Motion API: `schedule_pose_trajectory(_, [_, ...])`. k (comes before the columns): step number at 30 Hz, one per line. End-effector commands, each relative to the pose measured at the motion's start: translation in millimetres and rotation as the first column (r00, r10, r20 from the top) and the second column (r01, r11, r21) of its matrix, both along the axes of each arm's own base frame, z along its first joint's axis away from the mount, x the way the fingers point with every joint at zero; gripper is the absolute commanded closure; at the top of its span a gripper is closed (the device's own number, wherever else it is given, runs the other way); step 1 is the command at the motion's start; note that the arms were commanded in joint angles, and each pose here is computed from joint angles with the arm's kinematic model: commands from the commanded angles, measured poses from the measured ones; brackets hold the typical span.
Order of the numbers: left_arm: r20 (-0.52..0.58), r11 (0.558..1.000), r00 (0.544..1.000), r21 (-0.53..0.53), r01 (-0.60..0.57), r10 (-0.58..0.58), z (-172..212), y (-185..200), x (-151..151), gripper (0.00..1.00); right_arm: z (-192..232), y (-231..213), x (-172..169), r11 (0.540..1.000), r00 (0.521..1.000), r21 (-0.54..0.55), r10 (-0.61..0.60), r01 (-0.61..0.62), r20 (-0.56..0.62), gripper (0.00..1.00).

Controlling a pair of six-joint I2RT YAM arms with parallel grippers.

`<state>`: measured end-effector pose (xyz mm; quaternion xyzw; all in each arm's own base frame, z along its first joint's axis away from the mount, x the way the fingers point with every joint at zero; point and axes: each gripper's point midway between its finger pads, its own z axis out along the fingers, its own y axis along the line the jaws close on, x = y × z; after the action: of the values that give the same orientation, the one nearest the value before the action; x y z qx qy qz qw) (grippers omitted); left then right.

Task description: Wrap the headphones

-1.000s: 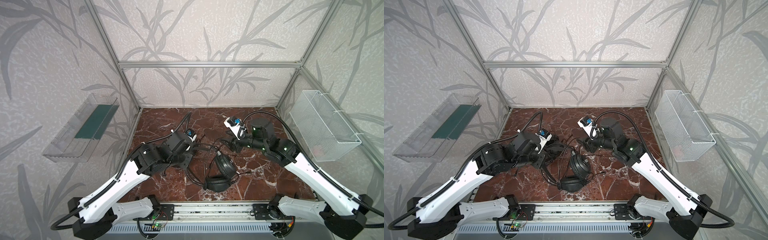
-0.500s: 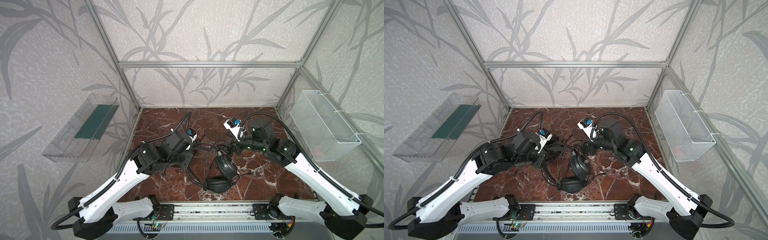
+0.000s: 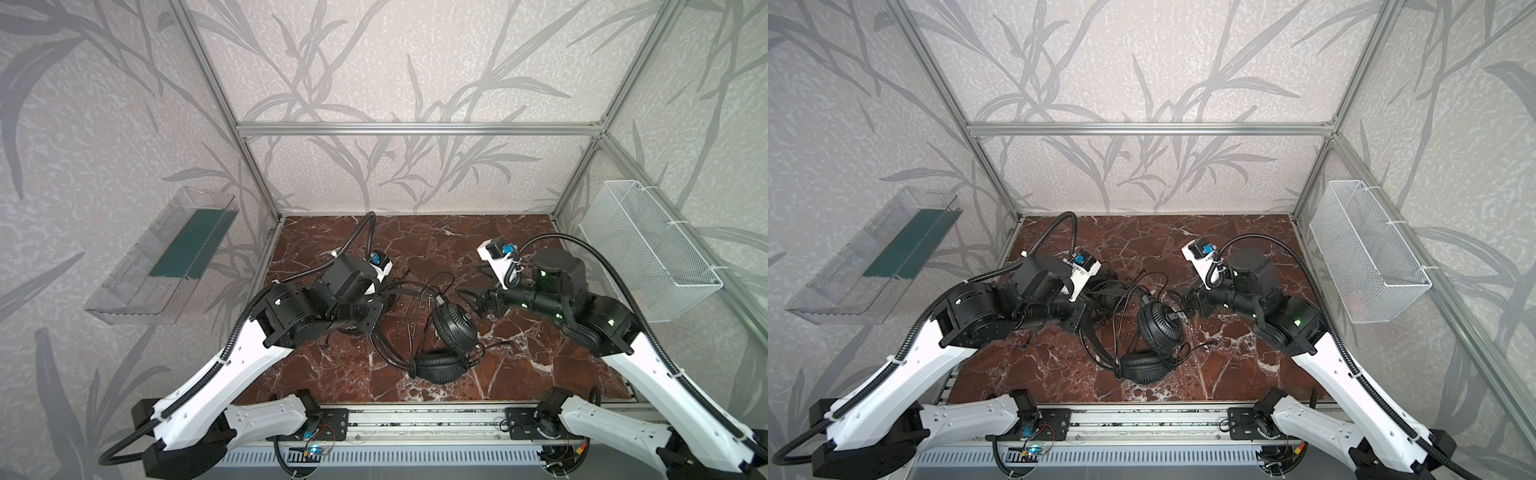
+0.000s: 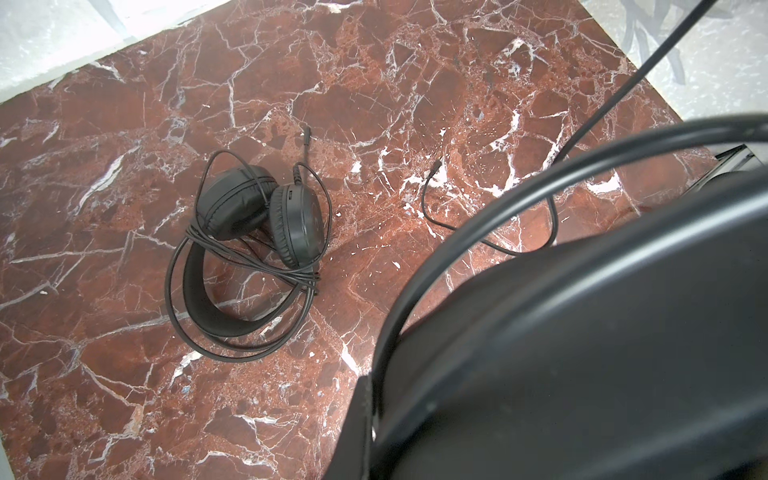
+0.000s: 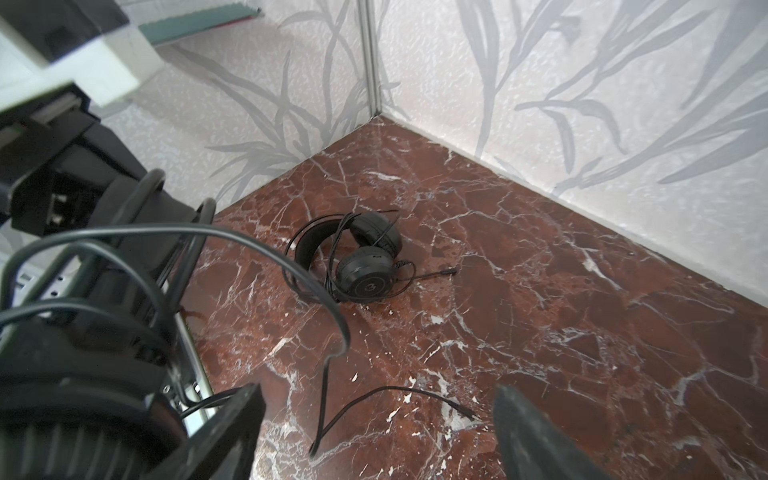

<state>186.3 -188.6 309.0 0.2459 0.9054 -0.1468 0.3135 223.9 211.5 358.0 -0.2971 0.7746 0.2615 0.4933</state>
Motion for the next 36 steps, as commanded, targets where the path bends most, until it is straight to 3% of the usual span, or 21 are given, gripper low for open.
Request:
schedule_pose_trajectory(1, [0.025,0.994,1.0,-0.105,-0.004,0.006,25,-5,0,1.0,30,-26,11,0.986,0.987,0.091,-0.147,0.141,0.063,0.12])
schedule_pose_trajectory(4, [0.014,0.991,1.0,-0.136,-0.003,0.004,28,-7,-1,1.0,39,-58,20,0.943,0.948,0.152,-0.31,0.297,0.07,0.09])
schedule_pose_trajectory(7, [-0.009,0.985,1.0,-0.17,-0.009,0.008,30,-7,-1,1.0,46,-103,25,0.839,0.857,0.24,-0.513,0.488,0.05,0.03])
schedule_pose_trajectory(10, [-0.033,0.98,0.999,-0.192,-0.042,0.037,31,-3,2,1.0,48,-137,19,0.747,0.775,0.296,-0.631,0.596,0.032,0.02])
schedule_pose_trajectory(11, [-0.042,0.98,0.998,-0.193,-0.053,0.046,31,-1,3,1.0,46,-142,17,0.736,0.765,0.296,-0.643,0.608,0.028,0.01])
schedule_pose_trajectory(15, [-0.055,0.98,0.995,-0.178,-0.086,0.078,28,4,9,1.0,8,-126,19,0.791,0.818,0.226,-0.573,0.569,-0.053,0.01])
schedule_pose_trajectory(22, [-0.049,0.974,0.99,-0.178,-0.138,0.132,24,9,20,1.0,-107,-91,35,0.819,0.828,0.19,-0.479,0.541,-0.29,0.01])
schedule_pose_trajectory(28, [-0.051,0.965,0.986,-0.201,-0.166,0.159,28,11,26,1.0,-166,-68,35,0.855,0.84,0.201,-0.378,0.478,-0.389,0.01])
schedule_pose_trajectory(32, [-0.064,0.953,0.982,-0.236,-0.19,0.18,30,11,30,1.0,-189,-42,27,0.894,0.886,0.242,-0.271,0.376,-0.375,0.01])
schedule_pose_trajectory(36, [-0.082,0.941,0.975,-0.255,-0.222,0.208,30,13,36,1.0,-195,-14,15,0.928,0.948,0.262,-0.202,0.266,-0.246,0.01])
